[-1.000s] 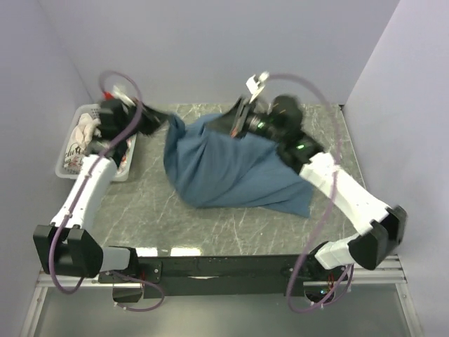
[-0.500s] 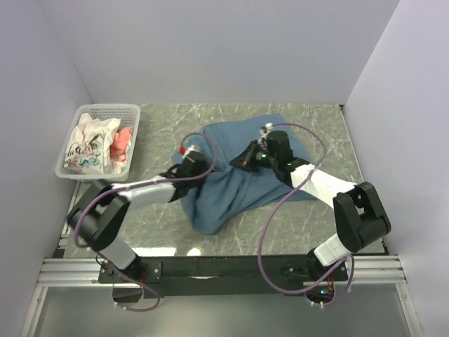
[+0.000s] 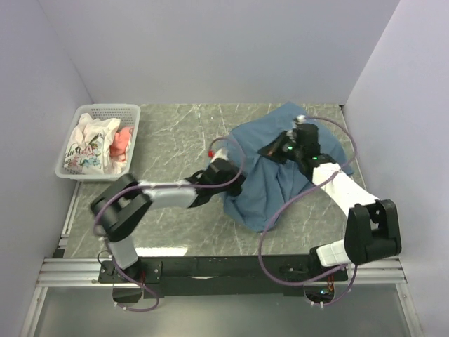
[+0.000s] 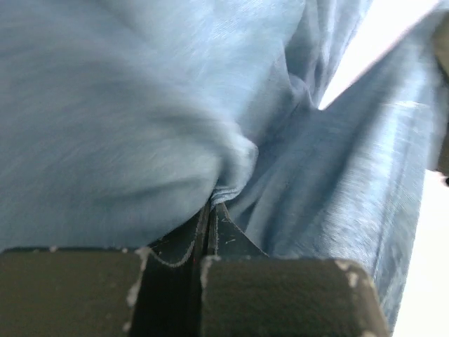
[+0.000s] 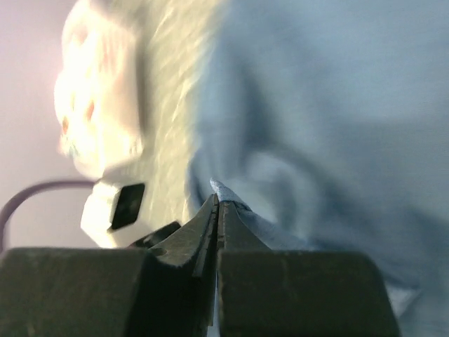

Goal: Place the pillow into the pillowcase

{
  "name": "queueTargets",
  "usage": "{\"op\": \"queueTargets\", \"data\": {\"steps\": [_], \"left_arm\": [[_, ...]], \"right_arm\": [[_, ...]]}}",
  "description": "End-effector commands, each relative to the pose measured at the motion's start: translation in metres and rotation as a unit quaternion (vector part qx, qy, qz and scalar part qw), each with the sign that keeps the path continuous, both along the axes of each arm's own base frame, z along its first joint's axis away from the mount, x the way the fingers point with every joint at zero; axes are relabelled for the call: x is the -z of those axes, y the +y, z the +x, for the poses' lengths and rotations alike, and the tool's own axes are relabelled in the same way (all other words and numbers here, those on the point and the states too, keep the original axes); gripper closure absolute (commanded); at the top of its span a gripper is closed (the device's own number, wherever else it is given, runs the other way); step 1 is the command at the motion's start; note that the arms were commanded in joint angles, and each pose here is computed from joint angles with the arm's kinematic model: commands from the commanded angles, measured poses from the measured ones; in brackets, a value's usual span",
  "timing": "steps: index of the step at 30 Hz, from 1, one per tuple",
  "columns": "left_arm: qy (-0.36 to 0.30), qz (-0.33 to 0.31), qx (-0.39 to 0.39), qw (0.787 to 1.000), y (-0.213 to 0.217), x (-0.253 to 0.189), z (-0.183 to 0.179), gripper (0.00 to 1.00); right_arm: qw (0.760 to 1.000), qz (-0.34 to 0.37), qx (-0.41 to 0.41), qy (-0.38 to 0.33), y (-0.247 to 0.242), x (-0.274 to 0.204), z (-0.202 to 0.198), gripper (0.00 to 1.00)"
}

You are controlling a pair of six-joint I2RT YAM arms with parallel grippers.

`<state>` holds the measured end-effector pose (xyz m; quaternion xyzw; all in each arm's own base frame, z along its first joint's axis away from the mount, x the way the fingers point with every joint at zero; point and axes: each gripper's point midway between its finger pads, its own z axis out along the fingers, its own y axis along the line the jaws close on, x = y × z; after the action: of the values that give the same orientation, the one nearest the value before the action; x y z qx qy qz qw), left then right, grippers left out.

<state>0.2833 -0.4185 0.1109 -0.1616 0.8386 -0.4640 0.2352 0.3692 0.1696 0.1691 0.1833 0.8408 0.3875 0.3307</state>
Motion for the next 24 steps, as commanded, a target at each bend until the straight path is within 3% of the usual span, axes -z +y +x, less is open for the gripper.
{"op": "queueTargets", "data": {"steps": [1,3,4,7,10,12,13,21,24], "left_arm": [[0.039,0.037,-0.086,0.995,0.083,0.015,-0.042,0.99],[0.054,0.021,-0.14,0.988,0.118,0.012,-0.058,0.99],[0.076,0.049,-0.154,0.984,0.143,0.041,-0.078,0.99],[0.101,0.062,-0.205,0.972,0.188,0.06,-0.111,0.99],[0.12,0.072,-0.247,0.959,0.224,0.07,-0.134,0.99],[0.117,0.044,-0.276,0.953,0.236,0.06,-0.134,0.99],[0.12,0.078,-0.289,0.947,0.255,0.068,-0.14,0.99],[0.085,0.061,-0.359,0.928,0.303,0.023,-0.135,0.96],[0.065,0.059,-0.393,0.915,0.321,0.009,-0.131,0.89]], "right_arm": [[0.989,-0.04,-0.119,-0.079,0.081,-0.05,-0.04,1.0],[0.983,-0.049,-0.154,-0.088,0.109,-0.053,-0.054,1.0],[0.975,-0.053,-0.196,-0.092,0.14,-0.056,-0.073,1.0],[0.958,-0.079,-0.257,-0.105,0.186,-0.052,-0.1,1.0],[0.938,-0.085,-0.32,-0.104,0.222,-0.04,-0.13,1.0],[0.932,-0.094,-0.335,-0.103,0.231,-0.033,-0.141,1.0],[0.931,-0.102,-0.336,-0.103,0.232,-0.03,-0.145,1.0],[0.932,-0.118,-0.306,-0.156,0.188,-0.078,-0.165,0.96],[0.934,-0.125,-0.287,-0.172,0.158,-0.091,-0.176,0.93]]}}
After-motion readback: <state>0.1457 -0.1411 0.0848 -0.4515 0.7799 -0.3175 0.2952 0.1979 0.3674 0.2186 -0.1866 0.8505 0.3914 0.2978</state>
